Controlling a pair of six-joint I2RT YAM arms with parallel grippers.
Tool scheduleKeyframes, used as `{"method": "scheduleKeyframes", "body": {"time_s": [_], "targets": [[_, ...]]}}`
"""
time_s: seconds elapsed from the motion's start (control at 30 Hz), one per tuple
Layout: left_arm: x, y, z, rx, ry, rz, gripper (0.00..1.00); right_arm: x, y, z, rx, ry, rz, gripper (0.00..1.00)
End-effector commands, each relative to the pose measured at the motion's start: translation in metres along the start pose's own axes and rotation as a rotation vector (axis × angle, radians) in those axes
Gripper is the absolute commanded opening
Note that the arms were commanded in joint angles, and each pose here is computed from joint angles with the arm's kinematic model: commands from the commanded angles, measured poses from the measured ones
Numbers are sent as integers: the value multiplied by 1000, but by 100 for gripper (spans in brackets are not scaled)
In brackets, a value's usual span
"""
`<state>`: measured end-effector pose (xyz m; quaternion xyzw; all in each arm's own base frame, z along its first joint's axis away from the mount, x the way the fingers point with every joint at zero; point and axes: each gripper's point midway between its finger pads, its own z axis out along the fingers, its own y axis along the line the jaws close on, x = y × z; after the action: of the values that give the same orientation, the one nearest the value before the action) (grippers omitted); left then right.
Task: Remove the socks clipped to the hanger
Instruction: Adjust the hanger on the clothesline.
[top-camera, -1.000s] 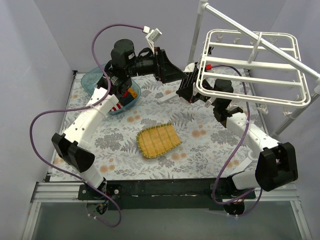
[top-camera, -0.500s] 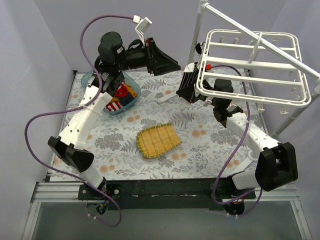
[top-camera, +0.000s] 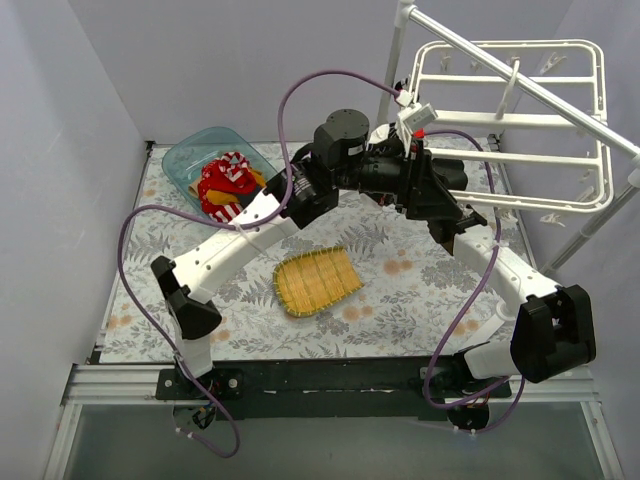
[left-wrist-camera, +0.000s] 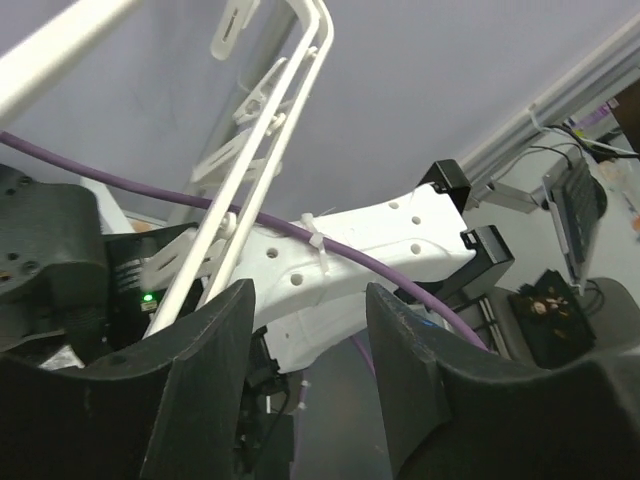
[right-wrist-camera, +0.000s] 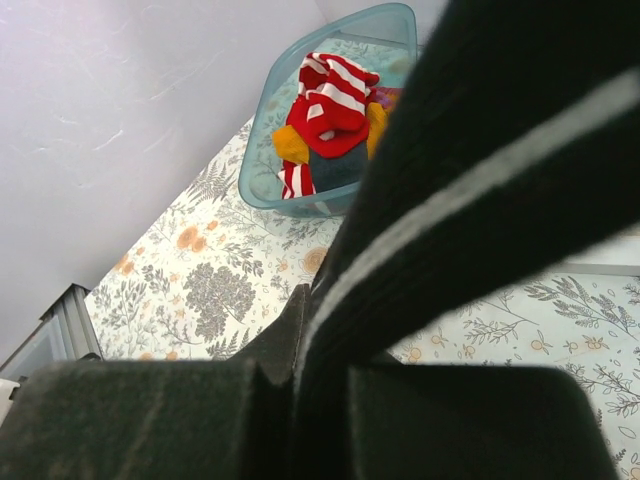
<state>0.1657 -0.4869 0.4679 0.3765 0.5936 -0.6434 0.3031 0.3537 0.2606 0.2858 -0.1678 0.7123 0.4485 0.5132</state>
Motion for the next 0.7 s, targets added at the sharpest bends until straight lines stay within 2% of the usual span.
{"method": "scheduleKeyframes", "body": {"time_s": [0.0,0.23,0.43,0.67], "targets": [[-60,-34,-44,-82,-178,160,50,-11,11,-2,-40,-34,-36,1],[-99,-18,-110,-224,-300,186,54,-10,11,-1,-43,-35,-30,1],[-109,15,-148,-284,-311,96,56,-12,12,1,-46,-32,-27,1],[-100,40,-152,-303,-286,-7,63,-12,11,2,-46,-31,-23,1]]}}
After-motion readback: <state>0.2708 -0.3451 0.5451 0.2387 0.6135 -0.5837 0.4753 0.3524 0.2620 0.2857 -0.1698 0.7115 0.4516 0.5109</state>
